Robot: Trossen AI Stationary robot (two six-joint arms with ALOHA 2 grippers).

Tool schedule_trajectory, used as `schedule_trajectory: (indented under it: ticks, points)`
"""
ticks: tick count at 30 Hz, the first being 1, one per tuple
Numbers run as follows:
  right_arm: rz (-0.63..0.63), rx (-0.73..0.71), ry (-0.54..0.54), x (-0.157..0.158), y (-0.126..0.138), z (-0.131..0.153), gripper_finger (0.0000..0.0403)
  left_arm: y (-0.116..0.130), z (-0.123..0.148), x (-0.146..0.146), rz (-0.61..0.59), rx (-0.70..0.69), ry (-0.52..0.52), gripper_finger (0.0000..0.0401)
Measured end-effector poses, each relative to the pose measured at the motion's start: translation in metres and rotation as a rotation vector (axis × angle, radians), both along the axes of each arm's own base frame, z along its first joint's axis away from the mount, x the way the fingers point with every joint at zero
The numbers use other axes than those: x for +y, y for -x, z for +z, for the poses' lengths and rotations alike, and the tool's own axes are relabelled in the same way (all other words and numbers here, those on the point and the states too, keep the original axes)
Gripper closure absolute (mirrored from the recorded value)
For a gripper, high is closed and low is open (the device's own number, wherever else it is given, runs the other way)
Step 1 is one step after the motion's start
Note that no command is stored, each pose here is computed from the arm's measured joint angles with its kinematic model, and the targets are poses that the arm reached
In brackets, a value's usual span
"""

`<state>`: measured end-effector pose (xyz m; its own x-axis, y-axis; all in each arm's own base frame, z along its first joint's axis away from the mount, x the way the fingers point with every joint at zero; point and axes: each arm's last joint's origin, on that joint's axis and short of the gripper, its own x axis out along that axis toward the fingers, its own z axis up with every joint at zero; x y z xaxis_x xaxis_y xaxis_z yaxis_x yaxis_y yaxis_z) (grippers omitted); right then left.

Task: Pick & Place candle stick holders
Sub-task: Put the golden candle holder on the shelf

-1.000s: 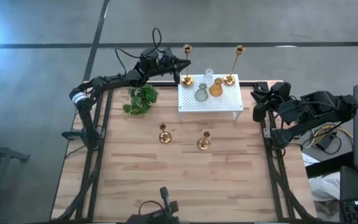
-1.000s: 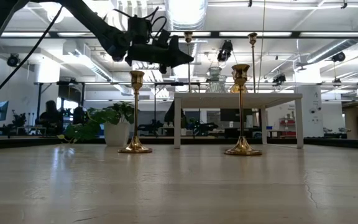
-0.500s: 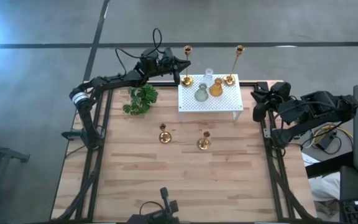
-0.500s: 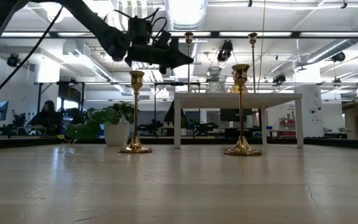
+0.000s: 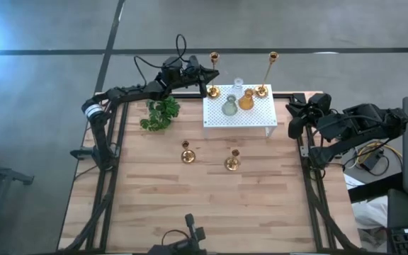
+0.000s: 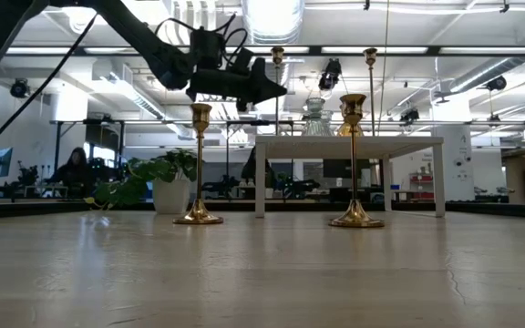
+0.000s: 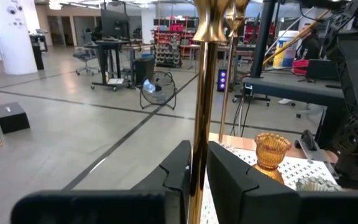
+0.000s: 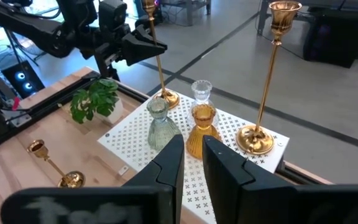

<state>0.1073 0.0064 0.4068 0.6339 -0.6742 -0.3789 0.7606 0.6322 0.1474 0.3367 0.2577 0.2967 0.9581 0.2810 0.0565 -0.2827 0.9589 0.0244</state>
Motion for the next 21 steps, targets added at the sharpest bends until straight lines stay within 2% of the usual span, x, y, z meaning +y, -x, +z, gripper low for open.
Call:
schedule_trajectory:
  ticks: [11, 21]
  points:
    - [0.004, -0.003, 0.002, 0.000, -0.001, 0.001, 0.0351, 0.000, 0.002, 0.000, 0.004, -0.020, -0.001, 0.0326]
    - [0.007, 0.000, 0.004, 0.000, -0.001, 0.001, 0.0351, 0.011, 0.016, -0.001, 0.071, -0.009, 0.019, 0.0263]
